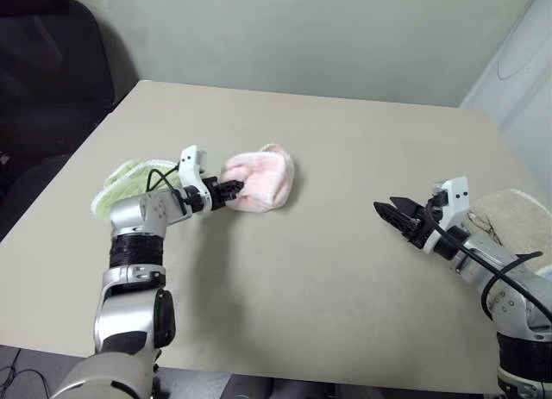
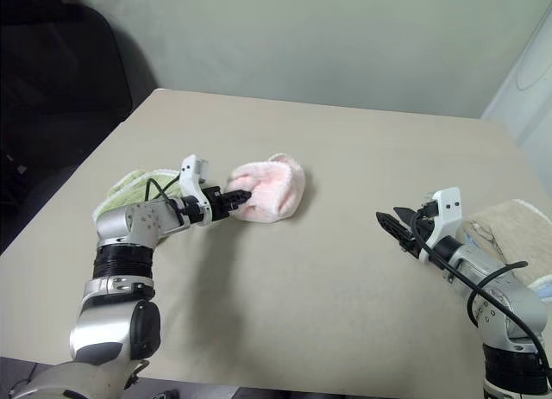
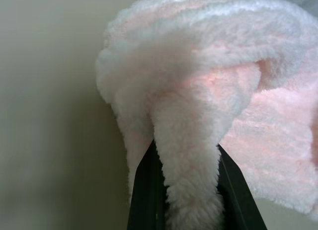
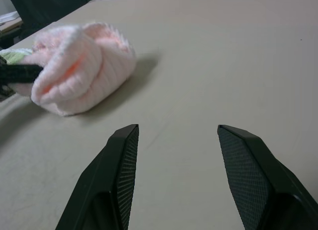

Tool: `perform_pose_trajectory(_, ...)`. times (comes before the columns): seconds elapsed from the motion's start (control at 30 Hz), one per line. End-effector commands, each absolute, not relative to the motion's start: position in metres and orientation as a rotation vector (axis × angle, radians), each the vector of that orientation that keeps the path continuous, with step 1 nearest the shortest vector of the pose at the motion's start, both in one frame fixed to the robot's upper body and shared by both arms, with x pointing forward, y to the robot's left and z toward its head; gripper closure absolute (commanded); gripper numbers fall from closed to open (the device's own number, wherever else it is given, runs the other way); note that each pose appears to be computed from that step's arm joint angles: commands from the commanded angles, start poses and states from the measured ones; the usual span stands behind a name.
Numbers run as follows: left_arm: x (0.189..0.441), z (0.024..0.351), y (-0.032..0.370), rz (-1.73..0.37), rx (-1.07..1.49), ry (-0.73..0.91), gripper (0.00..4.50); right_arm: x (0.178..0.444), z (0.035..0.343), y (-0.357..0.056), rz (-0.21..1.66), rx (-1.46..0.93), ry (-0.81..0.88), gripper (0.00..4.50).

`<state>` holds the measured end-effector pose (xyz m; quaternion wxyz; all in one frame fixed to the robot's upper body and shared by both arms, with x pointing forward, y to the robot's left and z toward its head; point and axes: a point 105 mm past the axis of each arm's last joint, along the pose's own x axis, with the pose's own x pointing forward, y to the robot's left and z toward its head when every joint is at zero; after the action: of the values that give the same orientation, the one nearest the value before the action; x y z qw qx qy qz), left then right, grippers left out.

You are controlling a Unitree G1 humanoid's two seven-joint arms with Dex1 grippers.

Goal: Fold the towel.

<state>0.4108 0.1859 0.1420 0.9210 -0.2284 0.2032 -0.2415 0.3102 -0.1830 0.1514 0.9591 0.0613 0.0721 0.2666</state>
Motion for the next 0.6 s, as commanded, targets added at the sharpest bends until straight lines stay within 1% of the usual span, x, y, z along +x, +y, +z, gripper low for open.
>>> perform_pose_trajectory(0.03,0.415,0.19,0.191,-0.511,-0.532,0.245,4.49,0.309,0.166,-0.181,0.549,0.097,0.089,1.85)
perform_pose_trajectory(0.17,0.409,0.235,0.213,-0.475,-0.611,0.065,4.49,0.31,0.166,-0.181,0.561,0.089,0.093,1.85)
perform_pose_trajectory(0.23,0.405,0.247,0.222,-0.45,-0.619,0.016,4.49,0.31,0.166,-0.181,0.565,0.088,0.095,1.85)
perform_pose_trajectory(0.33,0.397,0.27,0.255,-0.332,-0.586,-0.084,4.49,0.312,0.166,-0.179,0.583,0.081,0.101,1.85)
perform_pose_trajectory(0.43,0.389,0.275,0.297,-0.123,-0.484,-0.097,4.49,0.314,0.168,-0.179,0.595,0.074,0.103,1.85)
perform_pose_trajectory(0.47,0.386,0.275,0.304,-0.08,-0.471,-0.1,4.49,0.314,0.168,-0.179,0.597,0.072,0.103,1.85)
perform_pose_trajectory(0.53,0.371,0.276,0.332,0.066,-0.464,-0.113,4.49,0.315,0.167,-0.18,0.605,0.071,0.107,1.85)
perform_pose_trajectory(0.6,0.354,0.271,0.347,0.171,-0.437,-0.11,4.49,0.317,0.166,-0.179,0.617,0.07,0.112,1.85)
